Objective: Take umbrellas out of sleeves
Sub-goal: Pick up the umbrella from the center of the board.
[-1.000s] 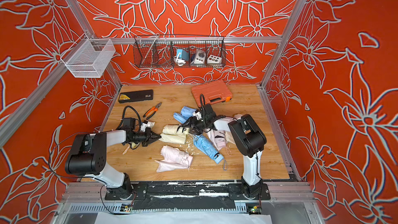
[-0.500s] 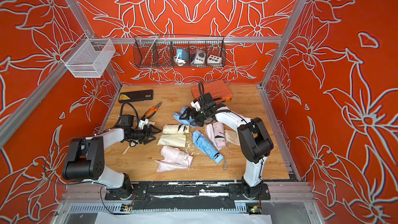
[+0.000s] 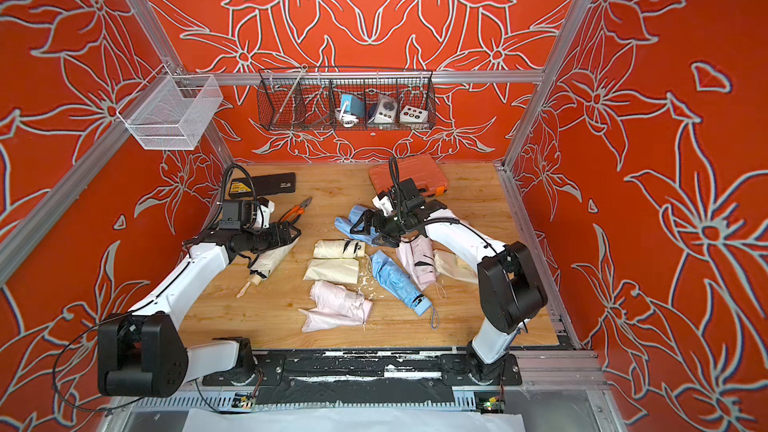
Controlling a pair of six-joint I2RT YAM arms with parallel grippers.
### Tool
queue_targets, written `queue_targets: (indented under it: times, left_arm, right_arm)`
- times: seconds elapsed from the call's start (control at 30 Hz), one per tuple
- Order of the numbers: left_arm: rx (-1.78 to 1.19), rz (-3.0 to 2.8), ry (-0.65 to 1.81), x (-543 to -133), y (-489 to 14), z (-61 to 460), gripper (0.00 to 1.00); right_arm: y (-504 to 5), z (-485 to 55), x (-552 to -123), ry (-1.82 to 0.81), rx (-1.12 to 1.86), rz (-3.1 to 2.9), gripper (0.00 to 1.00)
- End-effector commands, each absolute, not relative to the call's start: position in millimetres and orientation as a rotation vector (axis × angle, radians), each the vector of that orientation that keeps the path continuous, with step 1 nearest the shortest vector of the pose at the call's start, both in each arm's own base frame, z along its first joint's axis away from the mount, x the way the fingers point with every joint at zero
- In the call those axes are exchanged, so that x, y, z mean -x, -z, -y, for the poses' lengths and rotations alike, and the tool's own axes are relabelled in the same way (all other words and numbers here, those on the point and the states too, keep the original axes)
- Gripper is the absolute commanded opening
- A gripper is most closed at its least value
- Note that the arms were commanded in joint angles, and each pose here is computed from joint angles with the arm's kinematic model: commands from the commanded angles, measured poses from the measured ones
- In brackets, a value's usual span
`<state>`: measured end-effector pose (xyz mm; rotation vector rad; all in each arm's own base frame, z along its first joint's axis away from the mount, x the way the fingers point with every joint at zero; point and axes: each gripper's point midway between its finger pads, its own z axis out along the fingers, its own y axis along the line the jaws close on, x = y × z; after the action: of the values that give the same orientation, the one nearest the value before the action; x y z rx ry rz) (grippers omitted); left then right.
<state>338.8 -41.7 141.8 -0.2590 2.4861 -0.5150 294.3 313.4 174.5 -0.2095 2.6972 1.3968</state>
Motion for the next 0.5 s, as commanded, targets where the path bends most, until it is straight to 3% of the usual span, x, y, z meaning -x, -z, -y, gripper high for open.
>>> queue_targets:
  times: [0.0,0.23,0.47]
  left_arm:
    - [0.258,-2.604,0.197,-339.7,-119.3,6.3,0.87]
    - [0.243,-2.754,0.025,-369.2,-84.1,-10.2,0.93]
    - [0.204,-2.832,-0.087,-373.0,-54.2,-14.9,0.97]
  right_arm:
    - [-180.1,-310.5,-283.3,-1.41,0.228,-2.704,0.99]
    - [-191.4,-307.9,-273.9,-1.431,0.267,-2.687,0.99]
    - [-185.6,-310.2,-273.8,-1.445,0.303,-2.698,0.99]
